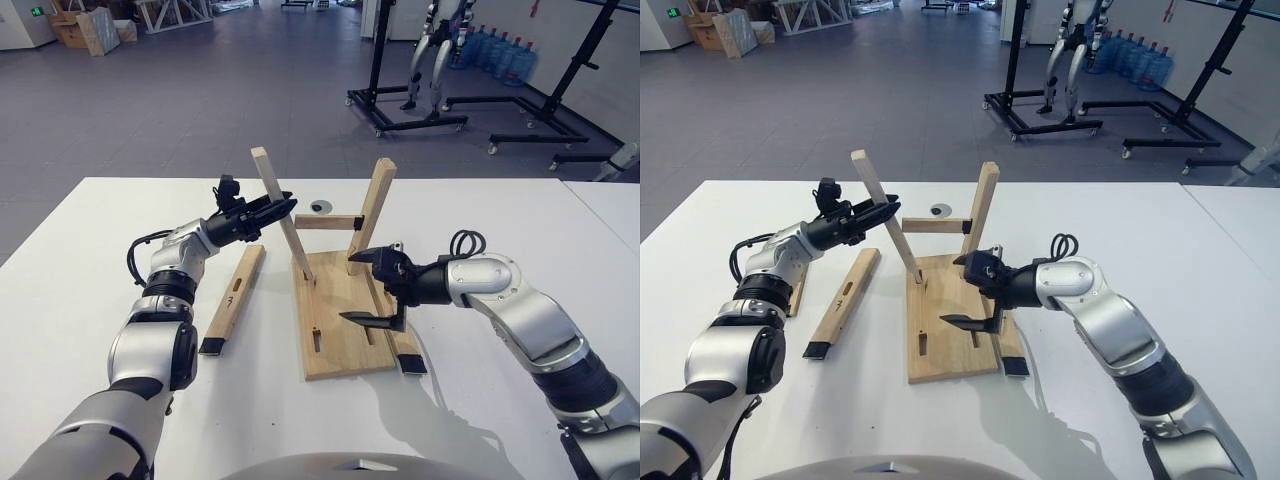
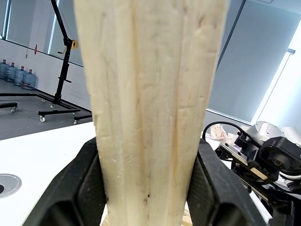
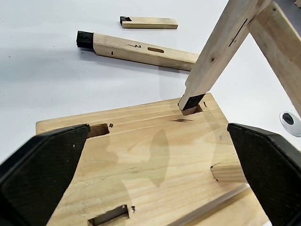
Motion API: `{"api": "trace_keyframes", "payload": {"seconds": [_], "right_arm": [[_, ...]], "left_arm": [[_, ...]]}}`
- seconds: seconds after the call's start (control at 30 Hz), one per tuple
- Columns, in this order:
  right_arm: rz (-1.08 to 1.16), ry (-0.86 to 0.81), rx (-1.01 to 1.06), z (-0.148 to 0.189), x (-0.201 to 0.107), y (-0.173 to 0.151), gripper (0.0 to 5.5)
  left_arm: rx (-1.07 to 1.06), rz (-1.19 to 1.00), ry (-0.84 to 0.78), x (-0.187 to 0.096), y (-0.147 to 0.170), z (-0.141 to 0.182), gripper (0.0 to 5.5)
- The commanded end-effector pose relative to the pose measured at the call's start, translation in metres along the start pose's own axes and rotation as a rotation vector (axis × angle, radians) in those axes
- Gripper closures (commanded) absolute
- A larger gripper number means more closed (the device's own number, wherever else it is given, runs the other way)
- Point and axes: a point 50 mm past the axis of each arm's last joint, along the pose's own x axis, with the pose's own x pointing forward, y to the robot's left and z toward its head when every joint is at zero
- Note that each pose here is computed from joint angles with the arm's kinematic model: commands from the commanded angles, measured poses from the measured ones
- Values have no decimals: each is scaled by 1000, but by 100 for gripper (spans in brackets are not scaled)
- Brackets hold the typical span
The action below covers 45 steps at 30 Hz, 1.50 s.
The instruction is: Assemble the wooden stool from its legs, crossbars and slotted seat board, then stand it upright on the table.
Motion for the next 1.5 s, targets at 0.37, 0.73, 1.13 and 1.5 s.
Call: {"api": "trace_keyframes", "payload": {"seconds": [0.37, 0.73, 1.13, 1.5], "right_arm": [[24, -2, -13, 5, 6, 6, 10], [26, -9, -11, 6, 8, 9, 10], [29, -15, -10, 6, 10, 10, 10], [42, -8, -17, 6, 14, 13, 10]], "left_arm": [[81, -77, 75, 8, -4, -3, 348], [196, -88, 68, 11, -6, 11, 348], [130, -80, 25, 11, -10, -12, 348], [135, -32, 33, -1, -8, -19, 348]]}}
